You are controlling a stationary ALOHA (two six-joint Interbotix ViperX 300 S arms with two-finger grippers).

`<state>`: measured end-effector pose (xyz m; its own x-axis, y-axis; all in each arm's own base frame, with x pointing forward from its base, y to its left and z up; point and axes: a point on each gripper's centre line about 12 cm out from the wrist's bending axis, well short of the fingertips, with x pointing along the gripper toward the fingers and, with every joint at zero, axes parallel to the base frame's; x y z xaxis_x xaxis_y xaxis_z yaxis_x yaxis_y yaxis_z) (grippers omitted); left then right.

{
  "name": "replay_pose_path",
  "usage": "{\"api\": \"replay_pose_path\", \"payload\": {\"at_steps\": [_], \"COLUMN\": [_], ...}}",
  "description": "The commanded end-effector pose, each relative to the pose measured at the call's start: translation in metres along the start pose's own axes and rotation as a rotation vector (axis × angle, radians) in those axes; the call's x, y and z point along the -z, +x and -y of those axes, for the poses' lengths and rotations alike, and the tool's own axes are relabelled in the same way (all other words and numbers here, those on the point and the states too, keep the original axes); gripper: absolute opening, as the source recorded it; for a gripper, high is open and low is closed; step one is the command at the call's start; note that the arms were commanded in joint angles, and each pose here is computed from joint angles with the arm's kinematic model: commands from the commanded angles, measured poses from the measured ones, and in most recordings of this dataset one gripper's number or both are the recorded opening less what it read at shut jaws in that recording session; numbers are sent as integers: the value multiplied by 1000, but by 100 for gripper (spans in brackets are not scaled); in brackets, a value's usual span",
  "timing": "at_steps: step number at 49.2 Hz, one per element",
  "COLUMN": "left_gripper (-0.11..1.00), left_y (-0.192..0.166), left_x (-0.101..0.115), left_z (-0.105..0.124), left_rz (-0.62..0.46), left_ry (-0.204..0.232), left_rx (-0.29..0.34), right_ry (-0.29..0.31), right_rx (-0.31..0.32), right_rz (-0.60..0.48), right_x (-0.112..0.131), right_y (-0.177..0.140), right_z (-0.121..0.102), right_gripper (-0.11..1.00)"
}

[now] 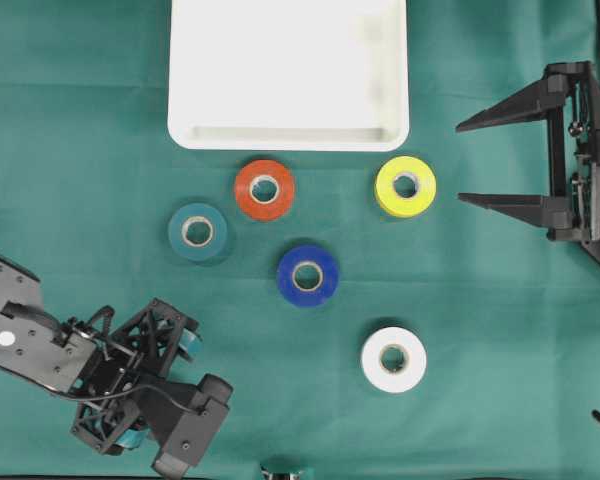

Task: Pick up the tape from a random location and place it into the white case.
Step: 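Lower the left gripper into the black roll's hole and close on its rim, then lift the black tape roll off the table with the left gripper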

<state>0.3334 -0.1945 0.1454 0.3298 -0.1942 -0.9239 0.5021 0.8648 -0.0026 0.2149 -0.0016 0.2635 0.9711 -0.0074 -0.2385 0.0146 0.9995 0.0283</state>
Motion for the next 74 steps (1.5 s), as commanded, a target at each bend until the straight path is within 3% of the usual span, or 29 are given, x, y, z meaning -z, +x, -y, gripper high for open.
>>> {"api": "replay_pose_path", "payload": {"at_steps": [1, 22, 49, 54, 64, 74], "left_gripper": [98, 98, 96, 79, 22, 19], "left_y": [-1, 32, 32, 30, 29, 29], "left_x": [-6, 8, 7, 4, 1, -1], "left_z": [2, 2, 2, 2, 2, 3], "left_rz": [32, 15, 12, 12, 20, 25], "left_ry": [12, 22, 56, 55, 53, 54], "left_rx": [1, 1, 0, 1, 1, 2], "right_ry": [5, 3, 3, 3, 3, 3], "right_rx": [1, 1, 1, 1, 1, 1], "right_rz": [23, 22, 20, 18, 18, 11], "right_x": [-10, -10, -10, -10, -10, -9], "right_y": [1, 1, 1, 1, 1, 1], "right_z": [0, 0, 0, 0, 0, 0], "right_gripper": [92, 92, 92, 92, 92, 92]}}
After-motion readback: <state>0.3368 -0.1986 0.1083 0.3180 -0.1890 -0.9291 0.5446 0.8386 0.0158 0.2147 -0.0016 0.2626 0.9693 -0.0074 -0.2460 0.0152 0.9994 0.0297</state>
